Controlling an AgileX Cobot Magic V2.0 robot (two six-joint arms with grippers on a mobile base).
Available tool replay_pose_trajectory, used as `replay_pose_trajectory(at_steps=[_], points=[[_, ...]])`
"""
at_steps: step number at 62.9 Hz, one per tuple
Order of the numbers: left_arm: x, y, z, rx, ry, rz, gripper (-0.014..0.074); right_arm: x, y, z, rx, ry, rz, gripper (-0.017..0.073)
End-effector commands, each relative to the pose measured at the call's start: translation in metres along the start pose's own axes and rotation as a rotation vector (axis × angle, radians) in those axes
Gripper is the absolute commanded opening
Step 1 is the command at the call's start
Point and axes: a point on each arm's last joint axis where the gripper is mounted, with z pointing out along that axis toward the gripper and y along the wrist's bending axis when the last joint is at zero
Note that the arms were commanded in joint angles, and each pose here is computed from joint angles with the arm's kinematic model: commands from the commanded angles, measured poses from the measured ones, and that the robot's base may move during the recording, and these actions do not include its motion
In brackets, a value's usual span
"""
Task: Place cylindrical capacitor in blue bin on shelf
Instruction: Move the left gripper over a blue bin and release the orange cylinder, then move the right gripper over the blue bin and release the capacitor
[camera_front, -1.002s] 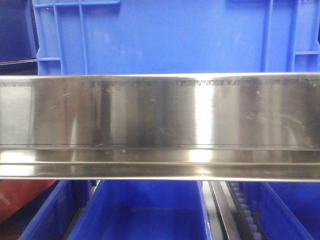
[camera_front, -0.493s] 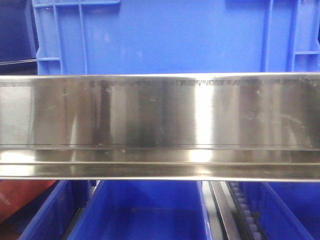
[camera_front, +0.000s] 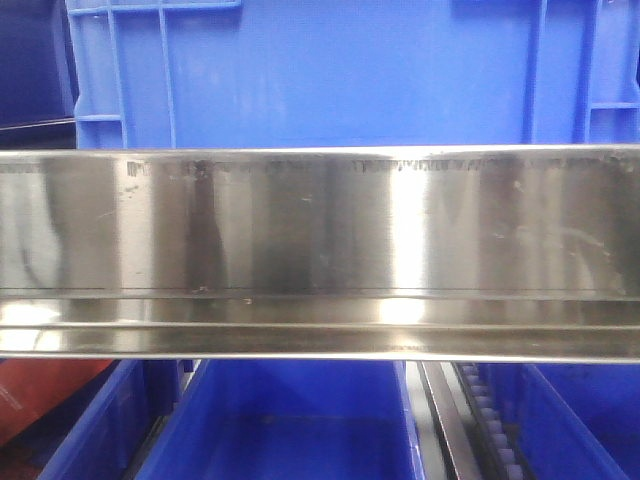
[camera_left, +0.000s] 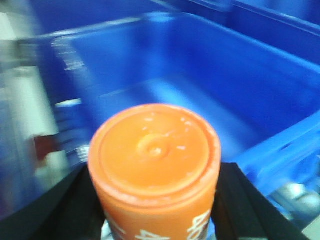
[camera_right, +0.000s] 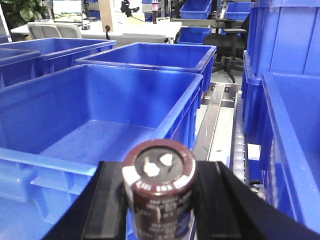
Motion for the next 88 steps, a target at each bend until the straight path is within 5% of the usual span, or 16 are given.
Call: replay_pose_trajectory(at_steps=[1,14,37,44,60,76,88], points=[[-0.018,-0.009,0.027,0.095,0.008,0.024,-0.0111,-0.006,0.0,-0.003,-0.001,-0.047,-0.008,-0.0153],[-0.042,-0.026,0.103,0.19,0.081,0.109,-0.0111,-0.006,0.0,-0.003,-0.002,-0.047,-0.006,-0.0153],[-0.024,-0.022,0.212,0.215,0.202,0.08,-0.0099,-0.006,0.0,-0.003,-0.002,-0.044,-0.006,-0.0153],[-0.014,-0.02,0.228,0.219,0.244,0.071,0.0023,-0.006,0.0,-0.003,-0.002,-0.044,-0.006,-0.0153],[-0.012,-0.019,0.235,0.212,0.248,0.076,0.0629,-0.005,0.0,-0.003,-0.002,-0.04,-0.006,-0.0153],[-0.035,-0.022,0.202,0.22,0.246,0.137,0.0414,-0.005,0.0,-0.003,-0.002,-0.04,-0.006,-0.0153],[-0.053,-0.028,0.154,0.223,0.222,0.173,0.0066,-0.005,0.0,-0.003,-0.002,-0.04,-0.006,-0.0153]])
